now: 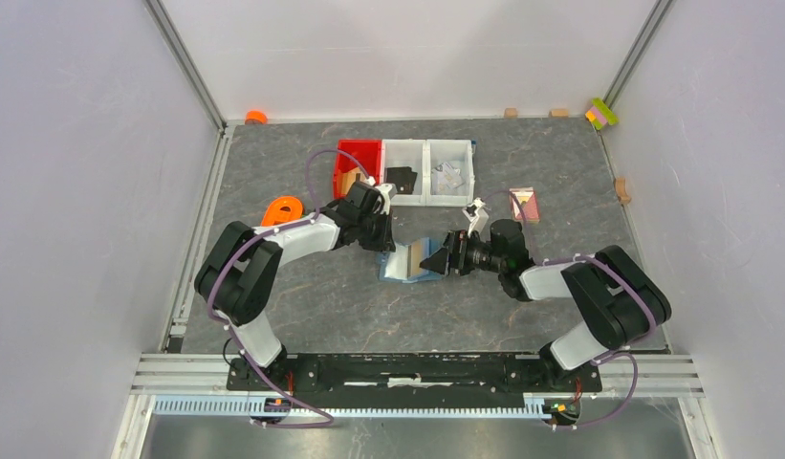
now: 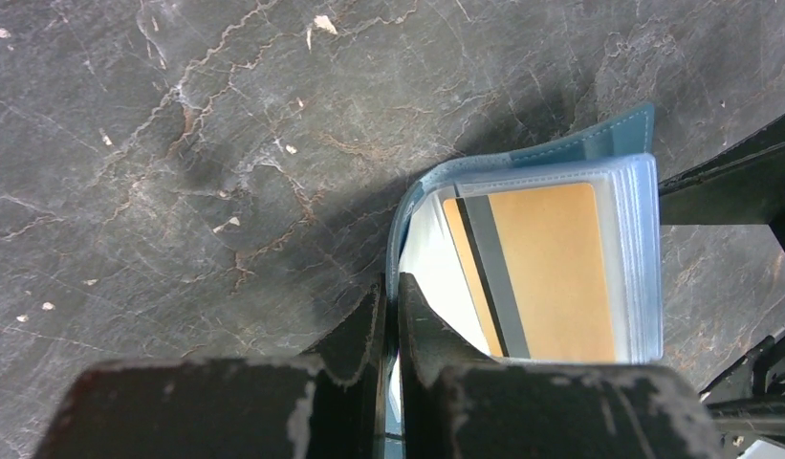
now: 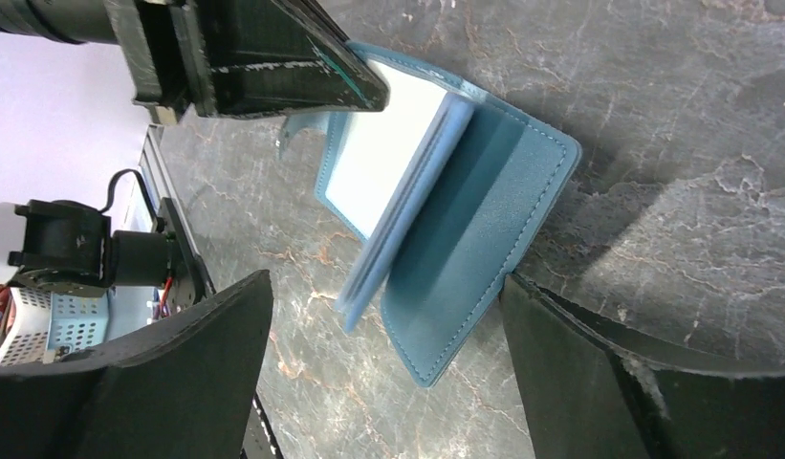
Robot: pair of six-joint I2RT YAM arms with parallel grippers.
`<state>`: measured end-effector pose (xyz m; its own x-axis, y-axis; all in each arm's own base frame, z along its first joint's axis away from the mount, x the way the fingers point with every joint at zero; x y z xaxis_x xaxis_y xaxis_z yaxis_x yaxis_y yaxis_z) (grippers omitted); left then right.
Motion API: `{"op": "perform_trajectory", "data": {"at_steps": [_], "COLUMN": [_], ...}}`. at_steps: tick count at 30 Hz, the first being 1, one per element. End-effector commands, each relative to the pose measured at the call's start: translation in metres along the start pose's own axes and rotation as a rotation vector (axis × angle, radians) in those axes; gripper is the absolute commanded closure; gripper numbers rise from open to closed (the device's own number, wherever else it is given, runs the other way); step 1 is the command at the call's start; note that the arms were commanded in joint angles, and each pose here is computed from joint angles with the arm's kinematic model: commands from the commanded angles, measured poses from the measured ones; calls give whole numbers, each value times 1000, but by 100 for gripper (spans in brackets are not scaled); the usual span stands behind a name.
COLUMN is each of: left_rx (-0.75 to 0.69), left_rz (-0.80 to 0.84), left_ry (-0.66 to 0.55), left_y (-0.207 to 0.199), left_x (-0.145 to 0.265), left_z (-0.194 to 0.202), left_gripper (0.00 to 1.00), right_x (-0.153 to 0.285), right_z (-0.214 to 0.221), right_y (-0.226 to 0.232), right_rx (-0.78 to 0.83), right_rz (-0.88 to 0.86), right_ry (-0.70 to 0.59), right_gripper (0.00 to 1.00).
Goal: Take the credit cards out of the card holder
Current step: Remove the credit card from the card holder.
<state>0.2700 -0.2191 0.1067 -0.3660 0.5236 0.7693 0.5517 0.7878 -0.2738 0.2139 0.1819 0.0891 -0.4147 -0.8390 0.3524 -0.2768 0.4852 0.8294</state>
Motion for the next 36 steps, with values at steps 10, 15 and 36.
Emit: {"op": "perform_trajectory", "data": {"at_steps": [10, 15, 36], "left_rx": [-52, -51, -51], "left_rz": [55, 51, 50], "left_ry": [-50, -47, -44], "left_y": [-13, -13, -13], "left_x": [2, 2, 1], "left_z": [-13, -12, -13], "left_gripper": [98, 98, 98], "right_x": [5, 9, -3], "right_z": [-5, -6, 2], "right_y": [21, 25, 40], "right_rx": [71, 102, 122], "right_rz": [-120, -131, -252], "right_ry": [-46, -77, 10], "right_gripper": [2, 9, 18]}}
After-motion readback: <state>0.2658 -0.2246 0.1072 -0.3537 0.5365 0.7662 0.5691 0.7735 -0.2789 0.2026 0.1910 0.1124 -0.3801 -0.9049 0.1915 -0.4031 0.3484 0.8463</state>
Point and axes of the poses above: each gripper's point midway between its finger pads, its own x axis back along the fingers, its own y axis along the line the jaws close on, z = x × y, the point moved 9 cm from there along x, back along the fingers, and after that the axes turned 12 degrees about -x, right-handed, at the moved point
